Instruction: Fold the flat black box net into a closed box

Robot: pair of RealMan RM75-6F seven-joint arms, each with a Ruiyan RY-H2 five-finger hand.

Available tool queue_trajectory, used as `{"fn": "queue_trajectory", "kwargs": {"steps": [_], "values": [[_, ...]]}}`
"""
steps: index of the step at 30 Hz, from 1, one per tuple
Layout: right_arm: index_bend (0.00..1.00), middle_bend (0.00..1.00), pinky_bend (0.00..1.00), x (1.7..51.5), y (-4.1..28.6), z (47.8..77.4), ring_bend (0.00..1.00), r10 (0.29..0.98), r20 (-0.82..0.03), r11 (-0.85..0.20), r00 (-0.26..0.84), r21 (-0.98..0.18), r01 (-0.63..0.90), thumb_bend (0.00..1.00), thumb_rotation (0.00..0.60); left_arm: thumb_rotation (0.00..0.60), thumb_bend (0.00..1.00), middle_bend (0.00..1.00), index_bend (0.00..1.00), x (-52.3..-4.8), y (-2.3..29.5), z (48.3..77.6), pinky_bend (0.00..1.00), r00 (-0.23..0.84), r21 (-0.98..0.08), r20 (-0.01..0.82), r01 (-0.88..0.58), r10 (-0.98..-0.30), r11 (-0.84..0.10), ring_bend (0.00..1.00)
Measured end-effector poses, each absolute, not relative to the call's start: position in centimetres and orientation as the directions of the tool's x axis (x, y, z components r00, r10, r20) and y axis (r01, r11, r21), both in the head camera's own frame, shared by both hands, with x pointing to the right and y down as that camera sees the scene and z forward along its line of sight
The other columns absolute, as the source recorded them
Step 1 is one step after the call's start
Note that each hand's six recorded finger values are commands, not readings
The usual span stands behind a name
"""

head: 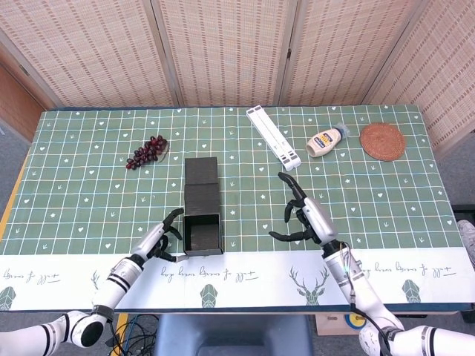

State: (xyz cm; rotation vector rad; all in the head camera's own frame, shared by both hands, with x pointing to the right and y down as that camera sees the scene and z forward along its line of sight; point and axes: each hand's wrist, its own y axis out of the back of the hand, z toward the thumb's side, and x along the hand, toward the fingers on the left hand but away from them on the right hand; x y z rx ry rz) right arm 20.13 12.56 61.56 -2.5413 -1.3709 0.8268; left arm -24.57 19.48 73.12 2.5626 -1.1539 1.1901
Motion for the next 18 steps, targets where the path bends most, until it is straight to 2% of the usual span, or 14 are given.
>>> {"fn": "queue_trajectory", "kwargs": {"steps": [7, 12, 14, 18], "values": [[0.0, 0.0, 1.0, 20.7, 12.6, 62.0, 0.63, 0.807, -0.412, -0.571, 0.423, -0.363, 0.736, 0.02, 0.6, 0.6, 0.14, 0.0, 0.0, -23.3, 19.5, 73.7, 0.79, 0.428, -0.171, 0.691, -0.686, -0.583, -0.707, 0.4], [0.0, 0.0, 1.0, 21.0, 12.6, 62.5, 0.63, 0.806, -0.424, -0.569, 0.414, -0.361, 0.738, 0.04, 0.6, 0.6, 0.14, 0.0, 0.0, -22.7, 19.4, 74.0, 0.79, 0.411, -0.159, 0.684, -0.723, -0.603, -0.672, 0.46], [0.0, 0.0, 1.0, 21.1, 12.7, 62.8, 0.63, 0.803, -0.431, -0.571, 0.411, -0.359, 0.739, 0.06, 0.6, 0.6, 0.14, 0.02, 0.03, -22.6, 19.4, 74.2, 0.79, 0.392, -0.158, 0.68, -0.746, -0.619, -0.647, 0.49], [0.0, 0.01, 1.0, 21.1, 12.9, 63.7, 0.63, 0.792, -0.455, -0.58, 0.407, -0.353, 0.734, 0.09, 0.6, 0.6, 0.14, 0.16, 0.21, -22.4, 19.4, 74.5, 0.79, 0.344, -0.162, 0.672, -0.795, -0.655, -0.584, 0.55]]}}
